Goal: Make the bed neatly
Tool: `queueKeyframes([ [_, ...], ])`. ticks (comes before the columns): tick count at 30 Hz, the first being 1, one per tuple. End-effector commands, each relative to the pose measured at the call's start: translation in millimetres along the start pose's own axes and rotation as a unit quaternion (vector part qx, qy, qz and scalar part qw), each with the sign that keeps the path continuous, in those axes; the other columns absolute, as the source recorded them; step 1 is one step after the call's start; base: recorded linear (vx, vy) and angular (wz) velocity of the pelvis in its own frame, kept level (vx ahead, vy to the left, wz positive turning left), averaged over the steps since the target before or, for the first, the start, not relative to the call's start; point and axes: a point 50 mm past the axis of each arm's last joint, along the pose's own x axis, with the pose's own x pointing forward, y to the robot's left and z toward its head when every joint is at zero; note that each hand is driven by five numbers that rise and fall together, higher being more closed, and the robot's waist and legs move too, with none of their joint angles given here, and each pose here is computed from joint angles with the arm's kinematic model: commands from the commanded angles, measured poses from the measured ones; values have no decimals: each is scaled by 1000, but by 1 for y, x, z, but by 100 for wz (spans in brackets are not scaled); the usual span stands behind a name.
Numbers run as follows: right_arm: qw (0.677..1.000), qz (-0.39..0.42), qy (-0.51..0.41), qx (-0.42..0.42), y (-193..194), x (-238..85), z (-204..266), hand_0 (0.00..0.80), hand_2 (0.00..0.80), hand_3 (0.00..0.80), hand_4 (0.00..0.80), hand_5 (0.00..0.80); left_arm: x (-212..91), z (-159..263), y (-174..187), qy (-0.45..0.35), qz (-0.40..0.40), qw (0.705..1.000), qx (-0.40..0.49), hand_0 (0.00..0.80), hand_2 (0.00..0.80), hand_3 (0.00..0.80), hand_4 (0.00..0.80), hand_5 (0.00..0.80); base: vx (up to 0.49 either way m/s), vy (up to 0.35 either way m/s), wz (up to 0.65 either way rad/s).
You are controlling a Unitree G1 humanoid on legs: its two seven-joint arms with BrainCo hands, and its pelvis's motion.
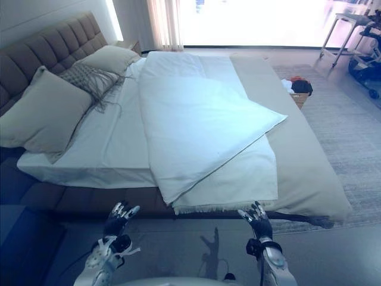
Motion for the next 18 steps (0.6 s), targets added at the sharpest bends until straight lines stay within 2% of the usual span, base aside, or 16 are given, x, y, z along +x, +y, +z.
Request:
queueKeyframes([
  [1, 998, 23, -51, 2, 12, 3, 22, 0, 0, 0, 0, 0, 6, 23, 3, -55, -11, 998, 14, 0, 0, 0, 0, 0, 0, 0, 0],
  [14, 999, 31, -41, -2, 11, 1, 18, 0, 0, 0, 0, 0, 4, 15, 8, -31, 6, 999, 30, 0, 0, 0, 0, 0, 0, 0, 0],
  [18, 998, 54, -20, 25, 9, -2, 12, 0, 0, 0, 0, 0, -3, 6, 11, -21, 6, 1000, 19, 0, 0, 0, 0, 0, 41, 5, -2],
])
